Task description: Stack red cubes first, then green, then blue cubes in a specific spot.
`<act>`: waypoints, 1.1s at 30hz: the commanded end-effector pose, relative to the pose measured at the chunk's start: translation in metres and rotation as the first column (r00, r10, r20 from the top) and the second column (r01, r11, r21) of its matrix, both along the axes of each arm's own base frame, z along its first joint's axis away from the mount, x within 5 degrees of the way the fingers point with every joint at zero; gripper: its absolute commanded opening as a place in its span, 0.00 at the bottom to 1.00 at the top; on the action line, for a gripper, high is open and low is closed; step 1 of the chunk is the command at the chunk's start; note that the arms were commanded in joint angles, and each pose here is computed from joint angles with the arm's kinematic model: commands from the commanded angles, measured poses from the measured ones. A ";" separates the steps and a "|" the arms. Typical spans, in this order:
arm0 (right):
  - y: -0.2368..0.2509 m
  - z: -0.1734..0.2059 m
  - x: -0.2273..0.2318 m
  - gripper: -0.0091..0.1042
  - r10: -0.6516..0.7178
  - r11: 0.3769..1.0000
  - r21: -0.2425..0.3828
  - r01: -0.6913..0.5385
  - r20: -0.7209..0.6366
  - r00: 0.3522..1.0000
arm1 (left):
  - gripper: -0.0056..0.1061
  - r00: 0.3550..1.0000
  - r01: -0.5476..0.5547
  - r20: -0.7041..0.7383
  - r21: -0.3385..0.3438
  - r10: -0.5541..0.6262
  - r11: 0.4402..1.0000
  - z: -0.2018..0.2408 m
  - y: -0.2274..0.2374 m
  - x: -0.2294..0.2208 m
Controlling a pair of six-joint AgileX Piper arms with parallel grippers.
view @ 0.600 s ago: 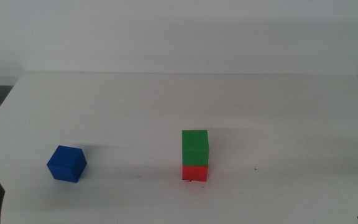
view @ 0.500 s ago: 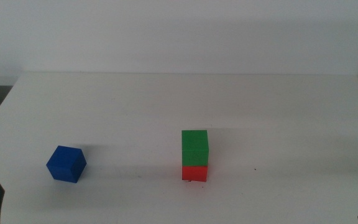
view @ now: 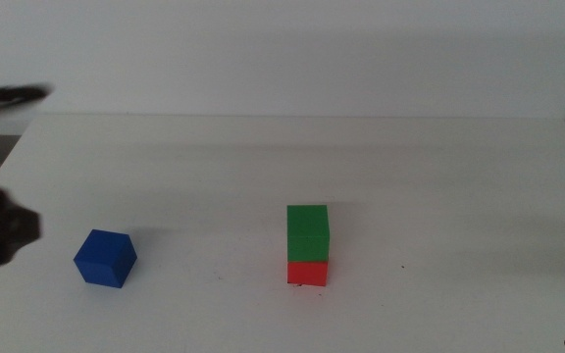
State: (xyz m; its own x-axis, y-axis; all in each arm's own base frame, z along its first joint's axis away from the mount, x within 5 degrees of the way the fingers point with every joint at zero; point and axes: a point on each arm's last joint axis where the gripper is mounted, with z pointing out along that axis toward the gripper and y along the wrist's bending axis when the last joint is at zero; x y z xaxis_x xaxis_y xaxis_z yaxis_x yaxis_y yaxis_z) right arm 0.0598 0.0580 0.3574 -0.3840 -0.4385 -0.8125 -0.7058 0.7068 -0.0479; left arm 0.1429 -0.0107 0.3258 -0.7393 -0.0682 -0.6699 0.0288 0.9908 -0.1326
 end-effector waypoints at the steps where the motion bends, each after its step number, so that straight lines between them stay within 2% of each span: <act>1: -0.001 0.000 0.000 0.85 0.002 1.000 -0.004 -0.002 0.013 1.000 | 0.89 0.987 0.016 -0.159 -0.023 -0.019 1.000 -0.005 -0.003 0.028; 4: -0.001 0.000 0.000 0.85 0.002 1.000 -0.004 -0.002 0.013 1.000 | 0.89 0.959 0.021 -0.283 -0.028 -0.028 0.999 -0.016 -0.003 0.057; 8: -0.001 0.000 0.000 0.85 0.002 1.000 -0.004 -0.002 0.013 1.000 | 0.89 0.940 0.055 -0.336 -0.025 -0.060 0.998 -0.034 -0.010 0.091; 14: -0.001 0.000 0.000 0.85 0.002 1.000 -0.004 -0.002 0.013 1.000 | 0.89 0.903 0.155 -0.415 0.078 -0.109 0.985 -0.045 -0.026 0.139; 17: -0.001 0.000 0.000 0.85 0.002 1.000 -0.004 -0.002 0.013 1.000 | 0.89 0.877 0.194 -0.462 0.093 -0.130 0.977 -0.059 -0.029 0.157; 23: -0.001 0.000 0.000 0.85 0.002 1.000 -0.004 -0.002 0.013 1.000 | 0.89 0.833 0.222 -0.535 0.094 -0.139 0.970 -0.100 -0.032 0.178; 30: -0.001 0.000 0.000 0.85 0.002 1.000 -0.004 -0.002 0.013 1.000 | 0.89 0.832 0.225 -0.539 0.107 -0.133 0.969 -0.130 -0.032 0.194; 33: -0.001 0.000 0.000 0.85 0.002 1.000 -0.004 -0.002 0.013 1.000 | 0.89 0.810 0.225 -0.574 0.111 -0.122 0.968 -0.145 -0.029 0.197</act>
